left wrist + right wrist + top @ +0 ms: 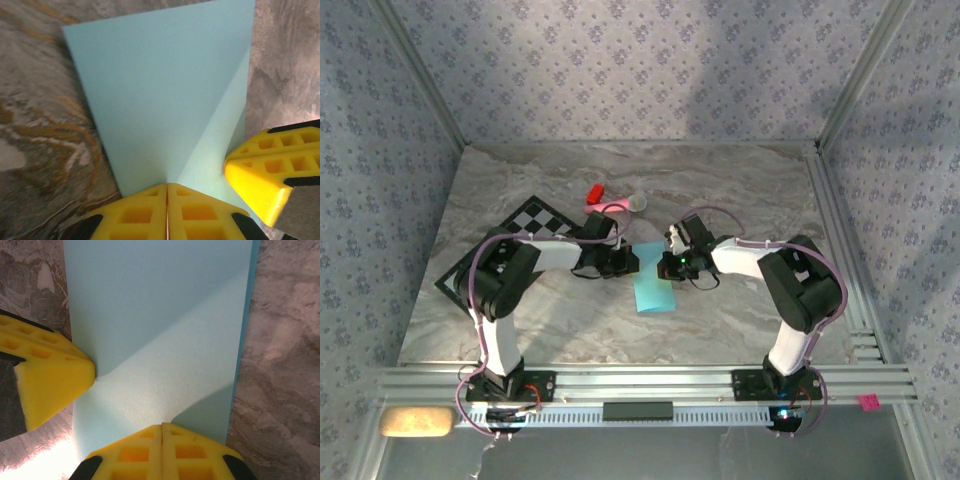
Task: Fold a paper plane with a square sheet of paper (pick it up from the middle)
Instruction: First fold the square sheet of paper in half at the center of the table.
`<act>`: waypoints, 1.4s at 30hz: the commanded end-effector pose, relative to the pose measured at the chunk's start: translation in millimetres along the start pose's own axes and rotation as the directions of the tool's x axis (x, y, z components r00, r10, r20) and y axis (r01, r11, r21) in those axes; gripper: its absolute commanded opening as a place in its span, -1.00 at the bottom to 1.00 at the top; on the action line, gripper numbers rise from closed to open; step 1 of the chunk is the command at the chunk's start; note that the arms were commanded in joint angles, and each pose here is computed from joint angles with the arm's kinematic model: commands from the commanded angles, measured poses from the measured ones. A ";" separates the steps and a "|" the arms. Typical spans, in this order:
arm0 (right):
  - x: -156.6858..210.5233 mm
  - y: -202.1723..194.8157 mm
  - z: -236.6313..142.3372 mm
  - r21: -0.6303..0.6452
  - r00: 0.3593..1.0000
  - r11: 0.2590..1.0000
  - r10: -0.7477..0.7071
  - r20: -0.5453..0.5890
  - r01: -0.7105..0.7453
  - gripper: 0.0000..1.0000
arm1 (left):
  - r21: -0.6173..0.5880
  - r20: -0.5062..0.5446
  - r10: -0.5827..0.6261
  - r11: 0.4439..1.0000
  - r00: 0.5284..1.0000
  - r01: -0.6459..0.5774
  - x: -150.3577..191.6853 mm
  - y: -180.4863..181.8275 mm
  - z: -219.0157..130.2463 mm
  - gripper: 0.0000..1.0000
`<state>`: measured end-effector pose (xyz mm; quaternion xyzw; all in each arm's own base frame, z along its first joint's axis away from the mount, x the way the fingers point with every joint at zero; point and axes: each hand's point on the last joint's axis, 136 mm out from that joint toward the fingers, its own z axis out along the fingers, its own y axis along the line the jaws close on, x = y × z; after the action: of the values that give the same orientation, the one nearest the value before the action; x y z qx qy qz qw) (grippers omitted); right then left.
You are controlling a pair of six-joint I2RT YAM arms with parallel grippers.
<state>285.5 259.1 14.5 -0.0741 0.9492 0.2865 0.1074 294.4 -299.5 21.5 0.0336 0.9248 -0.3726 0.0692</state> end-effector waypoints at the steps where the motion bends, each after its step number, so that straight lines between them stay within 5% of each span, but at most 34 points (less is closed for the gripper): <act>1: 87.2 -77.4 6.6 0.312 0.956 0.946 0.171 -0.238 -0.092 -1.00 | 0.000 -0.004 -0.022 1.000 1.000 0.022 5.0 -4.4 -12.1 -0.78; 12: 87.5 -76.5 6.8 0.311 0.957 0.946 0.171 -0.236 -0.093 -1.00 | 0.135 -0.025 -0.092 0.986 0.995 0.094 25.0 -34.8 -10.0 -0.72; 24: 91.2 -77.9 8.5 0.316 0.956 0.944 0.173 -0.239 -0.092 -1.00 | -0.052 -0.069 -0.102 0.994 0.992 0.098 61.4 22.9 0.3 -0.74; 35: 88.8 -75.8 5.6 0.319 0.958 0.943 0.170 -0.230 -0.091 -1.00 | 0.109 -0.074 -0.036 0.993 0.997 0.044 53.4 -51.1 -28.5 -0.73; 42: 87.9 -75.1 5.2 0.319 0.959 0.943 0.170 -0.228 -0.092 -1.00 | 0.097 -0.156 -0.046 0.993 0.987 0.061 86.5 -48.6 -9.9 -0.74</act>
<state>284.6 259.1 14.2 -0.0675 0.9515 0.2790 0.1104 217.1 -324.1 55.9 0.0417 0.9090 -0.4145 0.0141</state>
